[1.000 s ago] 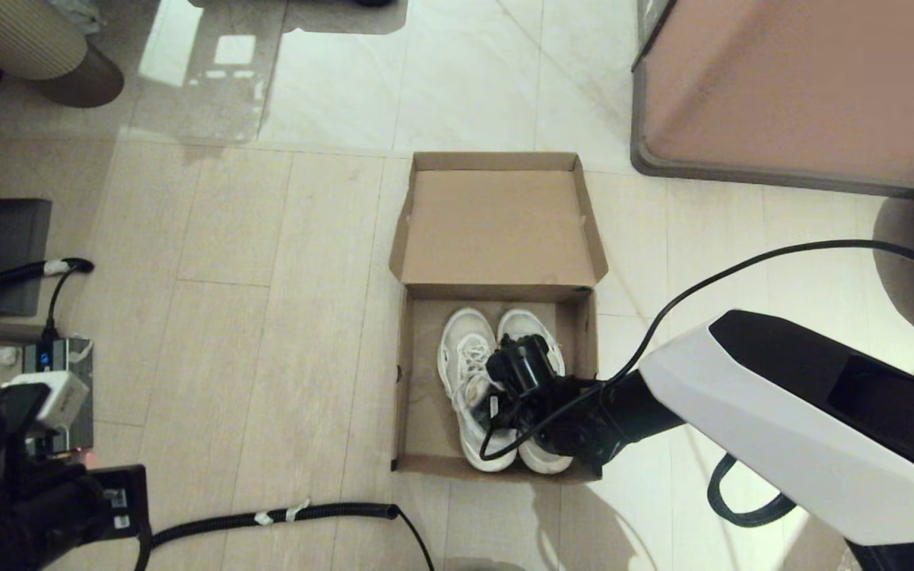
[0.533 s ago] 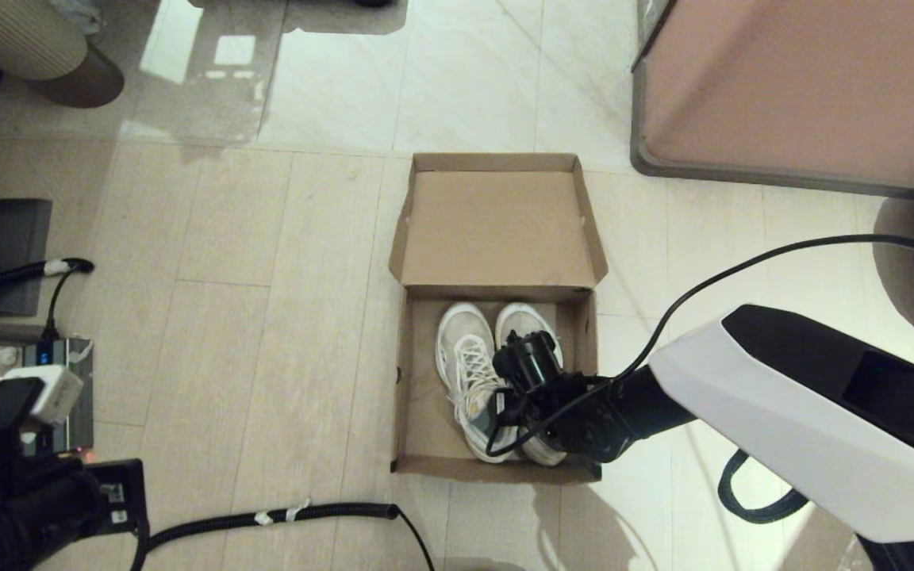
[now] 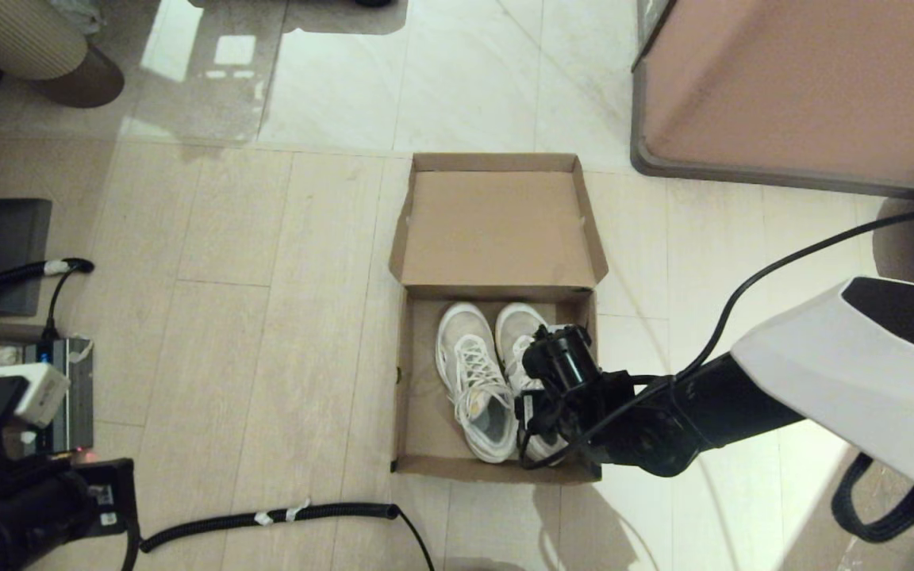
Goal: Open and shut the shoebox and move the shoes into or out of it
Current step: Put the shoes into the shoe box, then close the shoe box
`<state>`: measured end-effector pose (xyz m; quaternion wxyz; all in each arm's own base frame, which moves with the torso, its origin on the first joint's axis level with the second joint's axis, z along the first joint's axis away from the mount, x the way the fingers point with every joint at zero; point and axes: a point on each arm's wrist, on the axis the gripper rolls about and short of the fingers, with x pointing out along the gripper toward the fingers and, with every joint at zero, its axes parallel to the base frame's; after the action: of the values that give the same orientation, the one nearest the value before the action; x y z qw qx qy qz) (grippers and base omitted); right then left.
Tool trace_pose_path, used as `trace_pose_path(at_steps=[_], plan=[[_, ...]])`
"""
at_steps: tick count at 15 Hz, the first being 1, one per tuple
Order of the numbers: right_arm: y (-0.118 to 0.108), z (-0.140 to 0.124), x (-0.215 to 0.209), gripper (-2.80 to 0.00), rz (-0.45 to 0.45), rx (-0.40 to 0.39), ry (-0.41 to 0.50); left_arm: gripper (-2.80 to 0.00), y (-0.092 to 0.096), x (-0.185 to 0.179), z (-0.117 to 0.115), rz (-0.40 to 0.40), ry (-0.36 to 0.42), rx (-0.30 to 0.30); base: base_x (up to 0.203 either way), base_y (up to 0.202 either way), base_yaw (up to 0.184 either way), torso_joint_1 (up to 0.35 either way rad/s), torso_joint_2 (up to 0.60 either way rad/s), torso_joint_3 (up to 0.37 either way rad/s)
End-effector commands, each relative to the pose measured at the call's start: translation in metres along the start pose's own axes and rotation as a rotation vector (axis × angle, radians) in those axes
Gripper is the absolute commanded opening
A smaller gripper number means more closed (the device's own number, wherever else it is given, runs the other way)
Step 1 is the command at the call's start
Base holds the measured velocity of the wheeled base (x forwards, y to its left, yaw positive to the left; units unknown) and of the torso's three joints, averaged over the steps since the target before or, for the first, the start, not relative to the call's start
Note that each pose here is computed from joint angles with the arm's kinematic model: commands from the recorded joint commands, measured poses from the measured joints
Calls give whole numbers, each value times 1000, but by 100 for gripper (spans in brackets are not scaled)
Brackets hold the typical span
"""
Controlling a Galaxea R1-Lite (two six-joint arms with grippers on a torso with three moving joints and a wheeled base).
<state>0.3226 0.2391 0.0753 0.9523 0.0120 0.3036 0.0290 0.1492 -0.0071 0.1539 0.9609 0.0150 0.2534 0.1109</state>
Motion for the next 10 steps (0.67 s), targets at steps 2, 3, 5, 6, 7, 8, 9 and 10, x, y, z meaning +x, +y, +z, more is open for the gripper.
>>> trace_pose_path(at_steps=[2, 3, 5, 6, 7, 8, 9, 10], plan=[[-16, 18, -47, -280, 8, 31, -66, -280, 2, -7, 2, 0, -23, -9, 0, 0, 0, 0, 0, 0], [-22, 19, -58, -280, 8, 32, -72, -280, 3, -10, 1, -1, -29, -11, 0, 0, 0, 0, 0, 0], [-37, 17, -84, -280, 9, 25, -82, -280, 5, -14, -2, -3, -34, -15, 0, 0, 0, 0, 0, 0], [-44, 15, -94, -280, 9, 23, -86, -280, 5, -16, -3, -5, -39, -18, 0, 0, 0, 0, 0, 0], [-55, 12, -107, -280, 5, 23, -88, -280, 6, -18, -4, -7, -46, -20, 0, 0, 0, 0, 0, 0], [-67, 7, -118, -280, -6, 25, -87, -280, 6, -19, -5, -7, -48, -20, 0, 0, 0, 0, 0, 0], [-81, 1, -124, -280, -31, 30, -76, -280, 7, -21, -7, -7, -47, -20, 0, 0, 0, 0, 0, 0], [-97, -1, -126, -280, -70, 50, -72, -280, 8, -23, -10, -7, -47, -21, 0, 0, 0, 0, 0, 0]])
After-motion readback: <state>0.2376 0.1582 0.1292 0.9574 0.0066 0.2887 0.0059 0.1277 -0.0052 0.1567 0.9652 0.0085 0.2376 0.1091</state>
